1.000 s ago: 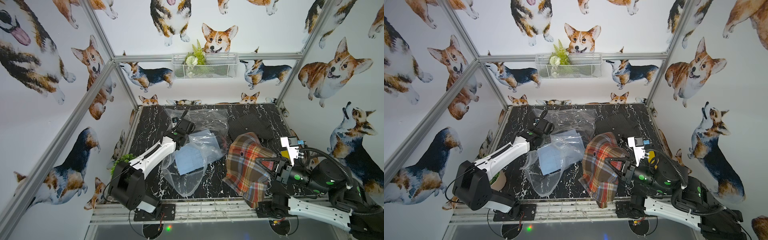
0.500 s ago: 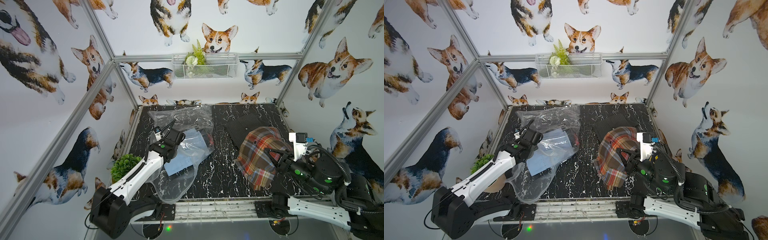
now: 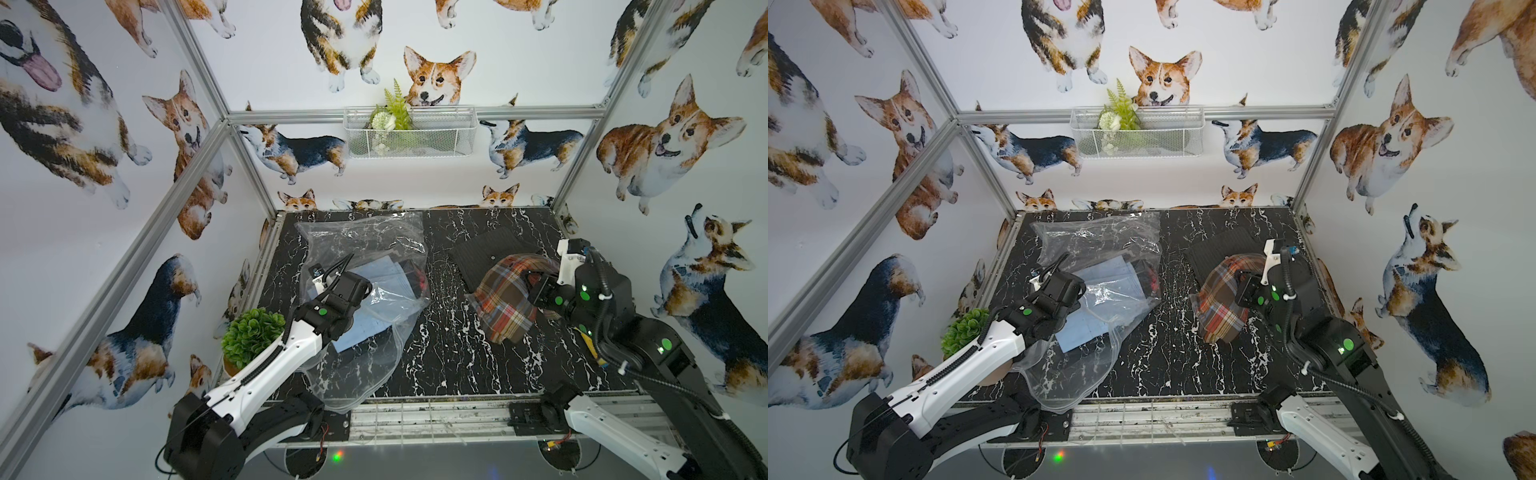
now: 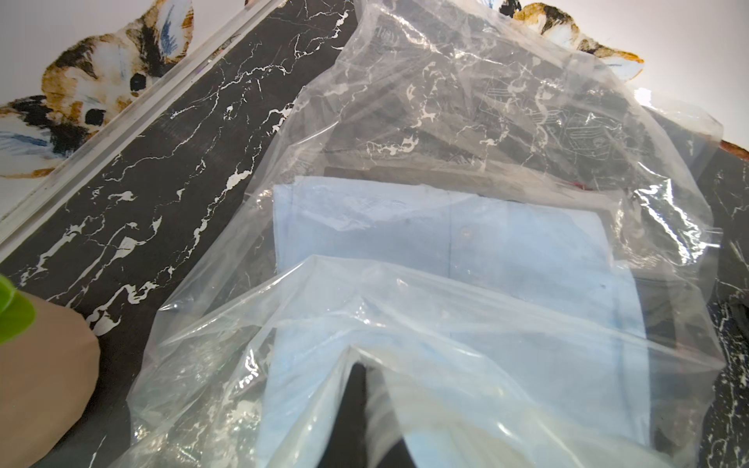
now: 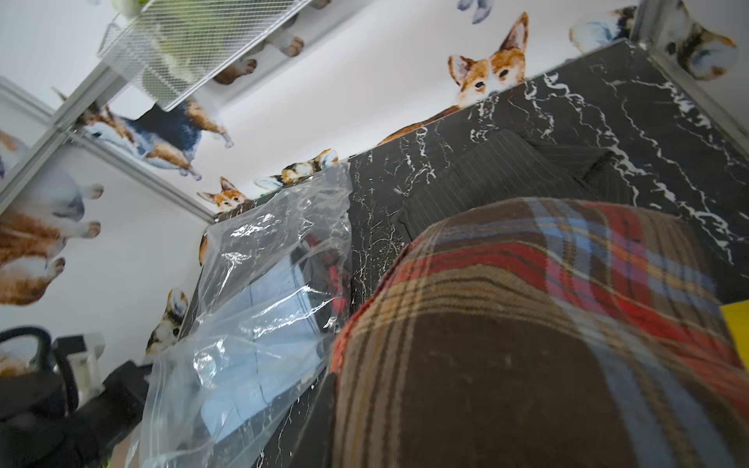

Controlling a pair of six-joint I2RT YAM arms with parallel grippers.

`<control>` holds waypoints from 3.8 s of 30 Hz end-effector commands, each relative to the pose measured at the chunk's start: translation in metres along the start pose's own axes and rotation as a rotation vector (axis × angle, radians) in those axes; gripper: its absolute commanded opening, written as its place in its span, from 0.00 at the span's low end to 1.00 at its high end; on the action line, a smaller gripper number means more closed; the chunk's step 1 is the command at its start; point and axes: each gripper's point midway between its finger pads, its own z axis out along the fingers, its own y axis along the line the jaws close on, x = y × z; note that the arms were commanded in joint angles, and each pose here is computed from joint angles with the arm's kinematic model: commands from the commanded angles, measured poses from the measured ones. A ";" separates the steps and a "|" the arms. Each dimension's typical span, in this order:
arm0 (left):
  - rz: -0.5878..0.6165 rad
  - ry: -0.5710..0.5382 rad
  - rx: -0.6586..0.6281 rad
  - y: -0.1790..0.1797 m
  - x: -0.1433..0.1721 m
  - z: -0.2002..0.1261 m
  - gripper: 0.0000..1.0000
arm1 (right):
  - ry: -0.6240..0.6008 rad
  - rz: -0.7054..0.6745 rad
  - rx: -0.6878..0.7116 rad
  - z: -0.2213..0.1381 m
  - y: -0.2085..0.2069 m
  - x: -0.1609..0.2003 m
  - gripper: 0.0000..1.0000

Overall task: Take the shirt out of the vacuum bag
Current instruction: Place the shirt at the center of the board.

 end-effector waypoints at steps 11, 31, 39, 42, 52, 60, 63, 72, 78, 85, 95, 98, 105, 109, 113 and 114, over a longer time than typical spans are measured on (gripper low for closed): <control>0.057 0.021 0.038 -0.014 0.005 0.001 0.00 | 0.085 0.162 -0.220 0.116 0.033 -0.105 0.00; 0.110 0.032 0.067 -0.024 0.014 0.005 0.00 | 0.257 0.188 -0.029 0.274 -0.072 -0.073 0.00; 0.126 0.039 0.076 -0.031 0.016 0.006 0.00 | 0.324 0.249 0.050 0.294 -0.117 -0.004 0.00; 0.136 0.042 0.079 -0.033 0.017 0.005 0.00 | 0.358 0.267 0.070 0.296 -0.135 0.029 0.00; 0.169 0.033 0.079 -0.036 0.016 0.003 0.00 | 0.348 0.260 0.135 0.283 -0.155 0.049 0.00; 0.191 0.031 0.068 -0.036 0.018 0.004 0.00 | 0.290 0.421 0.062 0.278 -0.157 0.024 0.00; 0.203 0.028 0.062 -0.035 0.016 0.003 0.00 | 0.290 0.431 0.059 0.280 -0.161 0.017 0.00; 0.211 0.027 0.058 -0.034 0.016 0.003 0.00 | 0.278 0.135 0.256 0.264 -0.147 0.002 0.27; 0.217 0.022 0.052 -0.031 0.016 0.003 0.00 | 0.249 0.112 0.303 0.255 -0.149 0.001 0.56; 0.221 0.026 0.051 -0.029 0.018 0.002 0.00 | 0.250 0.193 0.295 0.244 -0.154 0.015 0.62; 0.220 0.053 0.067 -0.039 0.023 0.008 0.00 | 0.102 0.189 0.290 0.167 -0.127 -0.001 0.67; 0.199 0.063 0.099 -0.053 0.021 0.009 0.00 | 0.092 0.198 0.202 0.148 -0.103 0.003 0.67; 0.162 0.058 0.156 -0.102 0.006 0.012 0.00 | 0.160 0.109 -0.046 0.110 -0.014 0.055 0.68; 0.152 0.057 0.186 -0.140 -0.002 0.011 0.00 | 0.201 0.079 -0.188 0.090 0.027 0.092 0.68; 0.143 0.043 0.201 -0.172 -0.007 0.005 0.00 | 0.233 0.025 -0.307 0.067 0.065 0.124 0.69; 0.135 0.034 0.201 -0.176 -0.008 0.003 0.00 | 0.242 0.010 -0.327 0.061 0.072 0.130 0.69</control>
